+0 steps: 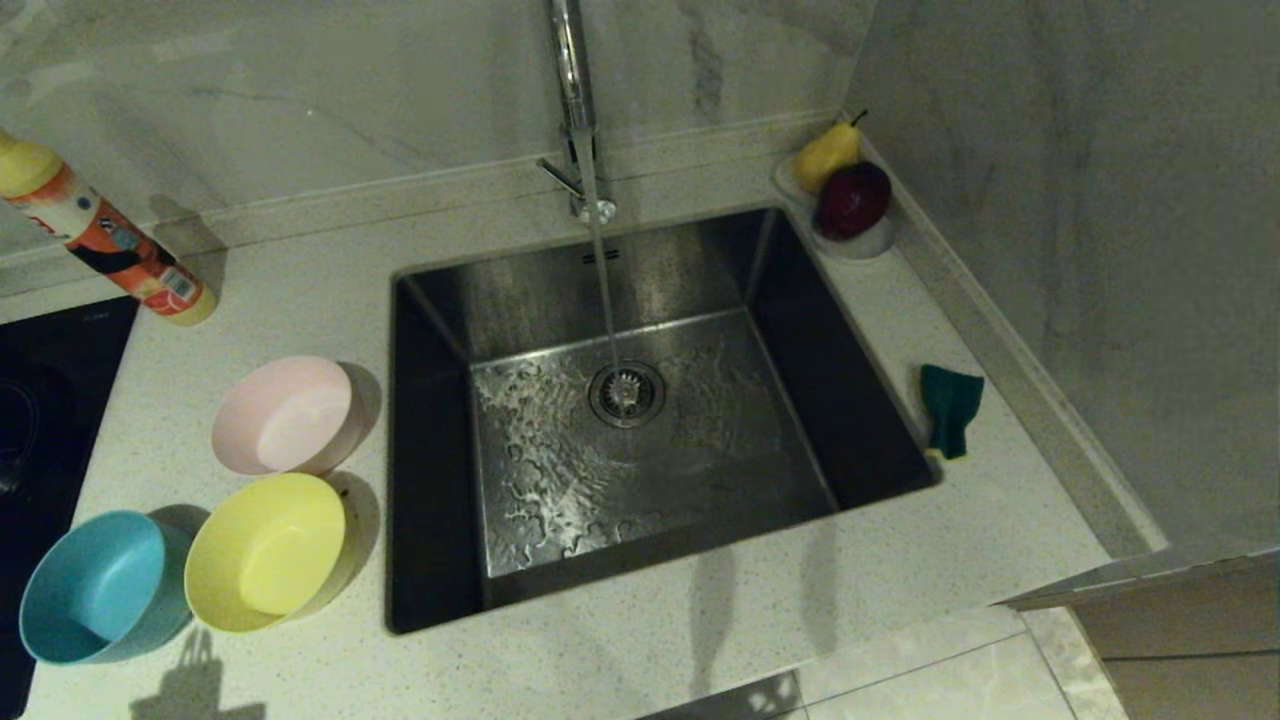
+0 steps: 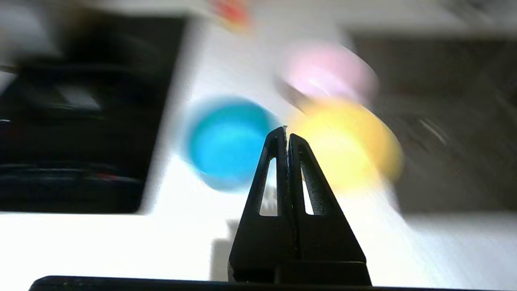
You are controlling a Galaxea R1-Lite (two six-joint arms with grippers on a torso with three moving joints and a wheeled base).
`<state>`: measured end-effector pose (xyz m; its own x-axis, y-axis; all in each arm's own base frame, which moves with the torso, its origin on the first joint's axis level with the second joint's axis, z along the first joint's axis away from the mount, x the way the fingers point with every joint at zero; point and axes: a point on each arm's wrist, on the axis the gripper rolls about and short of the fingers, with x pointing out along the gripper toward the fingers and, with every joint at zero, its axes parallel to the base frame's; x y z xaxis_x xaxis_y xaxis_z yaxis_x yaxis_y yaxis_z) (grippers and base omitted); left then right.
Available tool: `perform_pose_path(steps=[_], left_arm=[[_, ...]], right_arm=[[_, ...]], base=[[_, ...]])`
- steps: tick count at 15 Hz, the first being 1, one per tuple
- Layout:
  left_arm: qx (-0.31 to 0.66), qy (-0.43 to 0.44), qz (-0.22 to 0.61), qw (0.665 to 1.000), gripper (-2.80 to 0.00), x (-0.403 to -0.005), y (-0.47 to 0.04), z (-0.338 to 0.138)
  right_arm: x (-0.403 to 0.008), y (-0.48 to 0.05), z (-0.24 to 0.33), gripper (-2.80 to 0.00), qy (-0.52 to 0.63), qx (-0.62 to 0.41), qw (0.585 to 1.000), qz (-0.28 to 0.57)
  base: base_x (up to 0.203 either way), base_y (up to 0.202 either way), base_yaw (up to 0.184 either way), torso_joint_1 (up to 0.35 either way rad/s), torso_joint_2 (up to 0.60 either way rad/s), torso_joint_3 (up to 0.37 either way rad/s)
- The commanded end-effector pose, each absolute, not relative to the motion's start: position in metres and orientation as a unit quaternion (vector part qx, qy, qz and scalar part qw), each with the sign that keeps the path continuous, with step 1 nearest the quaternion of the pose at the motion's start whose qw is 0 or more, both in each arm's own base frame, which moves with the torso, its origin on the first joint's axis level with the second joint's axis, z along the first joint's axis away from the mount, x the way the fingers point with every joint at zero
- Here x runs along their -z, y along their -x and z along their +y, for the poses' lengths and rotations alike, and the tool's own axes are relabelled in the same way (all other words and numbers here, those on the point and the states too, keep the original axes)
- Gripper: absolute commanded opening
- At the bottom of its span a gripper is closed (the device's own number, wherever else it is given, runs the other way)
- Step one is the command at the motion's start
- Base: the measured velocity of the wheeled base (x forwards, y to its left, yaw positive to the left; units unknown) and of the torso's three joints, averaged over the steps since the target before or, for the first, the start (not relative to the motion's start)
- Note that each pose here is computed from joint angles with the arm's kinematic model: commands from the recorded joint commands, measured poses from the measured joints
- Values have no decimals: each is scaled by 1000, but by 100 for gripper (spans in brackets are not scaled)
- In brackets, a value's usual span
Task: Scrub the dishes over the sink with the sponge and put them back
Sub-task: Pick up a bowl and the sponge
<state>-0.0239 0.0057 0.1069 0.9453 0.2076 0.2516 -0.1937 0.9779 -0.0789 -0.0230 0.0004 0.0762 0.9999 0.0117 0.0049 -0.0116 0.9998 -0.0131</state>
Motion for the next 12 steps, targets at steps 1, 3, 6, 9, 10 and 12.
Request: perform_pose_path(steps=[1,3,6,9,10,12], left_arm=[[-1,6,-68,998,-280,-82,21,1],[10,-14,-36,999,-280,-76,20,0],[10,-9,-38,999,-280,-76,20,0],[9,-6,-38,999,-280,-76,20,1],[9,-6,-38,999,-280,-76,20,1],[9,-6,-38,999,-280,-76,20,1]], right_arm=[[-76,23,0,-280,7,-6,1000,-3],[-76,23,0,-280,7,-6,1000,-3],[-76,23,0,-280,7,-6,1000,-2],[-76,23,0,-280,8,-7,1000,-2],[-76,23,0,-280,6,-6,1000,-2],[-76,23,0,-280,7,-7,1000,-2]], base=[[0,0,0,0,0,0],[0,0,0,0,0,0],[0,0,0,0,0,0],[0,0,0,0,0,0],[0,0,0,0,0,0],[0,0,0,0,0,0]])
